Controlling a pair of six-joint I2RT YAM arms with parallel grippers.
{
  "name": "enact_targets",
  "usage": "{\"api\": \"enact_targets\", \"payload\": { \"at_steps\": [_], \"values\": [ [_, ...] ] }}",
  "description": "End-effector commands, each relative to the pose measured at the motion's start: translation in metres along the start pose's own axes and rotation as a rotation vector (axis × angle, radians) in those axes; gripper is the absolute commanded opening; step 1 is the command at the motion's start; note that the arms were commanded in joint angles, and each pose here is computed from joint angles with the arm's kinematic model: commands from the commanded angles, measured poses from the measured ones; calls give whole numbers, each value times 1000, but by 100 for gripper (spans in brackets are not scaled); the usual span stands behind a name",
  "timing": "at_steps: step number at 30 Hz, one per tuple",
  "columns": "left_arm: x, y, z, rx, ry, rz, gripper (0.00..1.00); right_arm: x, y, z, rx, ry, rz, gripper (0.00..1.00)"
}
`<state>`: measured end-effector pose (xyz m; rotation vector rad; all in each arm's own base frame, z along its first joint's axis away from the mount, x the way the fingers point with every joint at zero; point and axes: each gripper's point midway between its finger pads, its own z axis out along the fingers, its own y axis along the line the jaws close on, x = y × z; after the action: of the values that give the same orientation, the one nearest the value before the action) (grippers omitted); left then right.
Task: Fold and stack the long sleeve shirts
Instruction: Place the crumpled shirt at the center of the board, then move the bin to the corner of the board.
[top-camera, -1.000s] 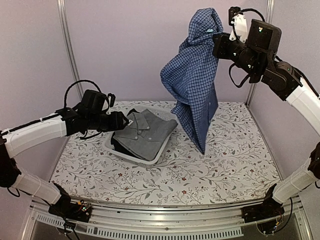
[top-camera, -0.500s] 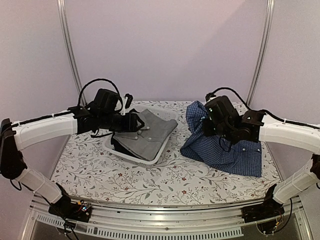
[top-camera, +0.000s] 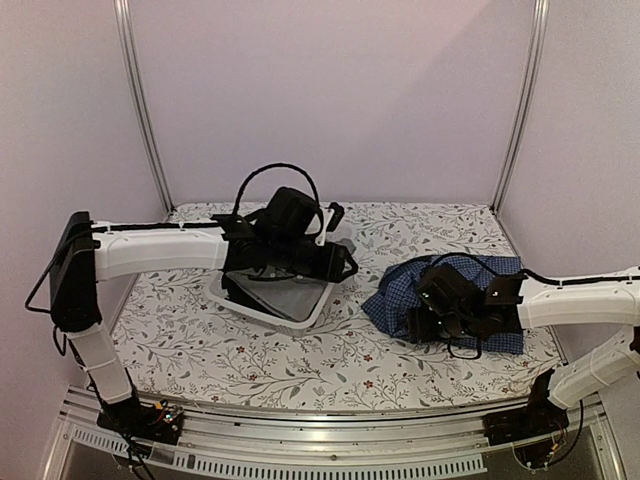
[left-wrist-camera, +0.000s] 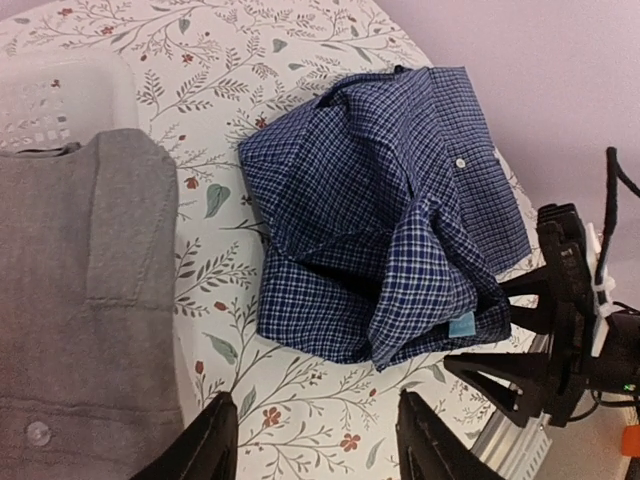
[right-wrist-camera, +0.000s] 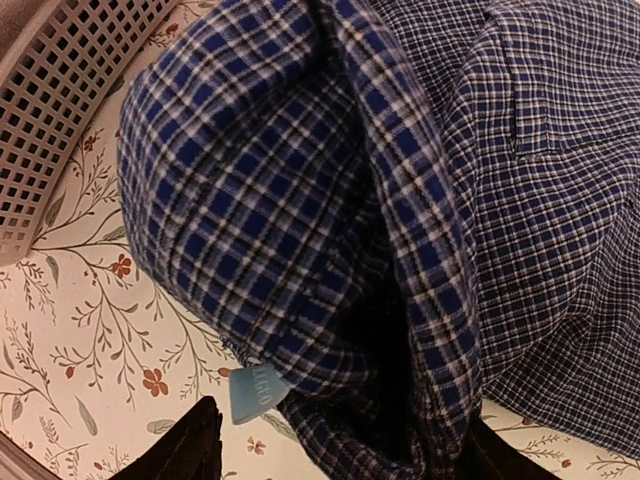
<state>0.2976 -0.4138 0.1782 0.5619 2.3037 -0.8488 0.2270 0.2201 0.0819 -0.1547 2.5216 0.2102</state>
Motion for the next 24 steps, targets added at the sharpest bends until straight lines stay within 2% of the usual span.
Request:
{"api": "enact_targets", "payload": {
  "at_steps": [1,6,12,16,24],
  "values": [
    [10,-14,37,-60,40,19,53,-23,11,-21,-65,-70,83,76],
    [22,2,67,-139,67,-27,53,-43,-12,-44,31,-149,128,85],
    [27,34,82,-244,86,-51,52,-61,-23,-57,39,-202,178,90],
    [26,71,75,-307,91,-75,52,-71,-19,-60,29,-220,173,92],
    [9,172,39,-417,72,-135,52,-79,-12,-50,22,-213,141,94]
  ]
}}
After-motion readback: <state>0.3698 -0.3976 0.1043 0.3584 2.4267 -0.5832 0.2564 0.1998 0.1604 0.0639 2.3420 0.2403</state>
